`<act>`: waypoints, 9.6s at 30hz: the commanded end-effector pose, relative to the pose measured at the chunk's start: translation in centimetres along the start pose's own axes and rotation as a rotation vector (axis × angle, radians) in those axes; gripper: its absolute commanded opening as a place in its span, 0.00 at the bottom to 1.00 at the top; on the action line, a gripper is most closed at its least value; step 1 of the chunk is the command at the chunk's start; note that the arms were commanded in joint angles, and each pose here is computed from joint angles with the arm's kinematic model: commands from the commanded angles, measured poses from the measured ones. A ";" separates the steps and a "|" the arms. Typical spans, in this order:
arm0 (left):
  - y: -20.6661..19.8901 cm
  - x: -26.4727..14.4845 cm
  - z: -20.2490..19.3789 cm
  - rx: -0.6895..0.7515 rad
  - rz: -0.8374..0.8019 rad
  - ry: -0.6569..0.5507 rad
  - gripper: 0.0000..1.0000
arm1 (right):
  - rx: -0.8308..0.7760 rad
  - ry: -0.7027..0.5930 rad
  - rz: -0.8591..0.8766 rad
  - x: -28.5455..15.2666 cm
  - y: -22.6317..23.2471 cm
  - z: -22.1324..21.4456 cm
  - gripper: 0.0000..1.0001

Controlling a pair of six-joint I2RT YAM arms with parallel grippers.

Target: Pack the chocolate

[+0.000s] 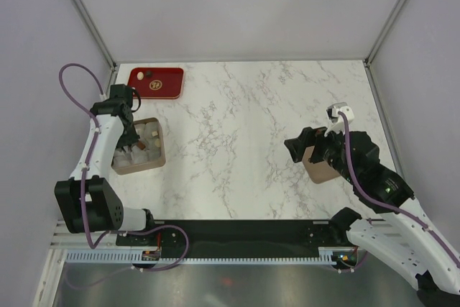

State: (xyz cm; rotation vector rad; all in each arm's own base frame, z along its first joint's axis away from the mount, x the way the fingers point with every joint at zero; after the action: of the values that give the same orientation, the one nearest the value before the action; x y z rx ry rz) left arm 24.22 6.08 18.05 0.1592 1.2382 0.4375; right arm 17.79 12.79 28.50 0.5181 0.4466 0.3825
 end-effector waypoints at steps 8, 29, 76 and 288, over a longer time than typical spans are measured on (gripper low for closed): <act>0.5 0.2 -0.7 -0.055 0.036 -0.005 0.36 | -0.028 -0.025 -0.016 -0.2 -0.3 0.2 0.98; 0.5 0.3 -0.6 -0.053 0.042 -0.015 0.49 | -0.030 -0.008 -0.027 0.4 -0.4 -0.1 0.98; -3.8 2.3 21.9 -0.036 -0.052 -0.364 0.50 | 0.004 -0.065 -0.205 1.8 -0.6 2.9 0.98; -6.5 9.1 21.0 0.172 0.009 -0.196 0.44 | -0.027 -0.041 -0.228 5.2 -1.8 0.8 0.98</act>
State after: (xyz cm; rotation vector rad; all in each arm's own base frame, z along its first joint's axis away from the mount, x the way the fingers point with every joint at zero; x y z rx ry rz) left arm 46.71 6.72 13.40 0.3316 1.1273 0.3381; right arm 22.74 13.27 26.03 0.4281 0.4903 0.1529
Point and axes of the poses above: each gripper's point midway between its finger pads, its own x axis out along the fingers, its own y axis along the line the jaws close on, z = x × y, the point moved 4 cm from there along -x, back along the fingers, and after that the axes turned 15 degrees about x, right-handed, at the moved point
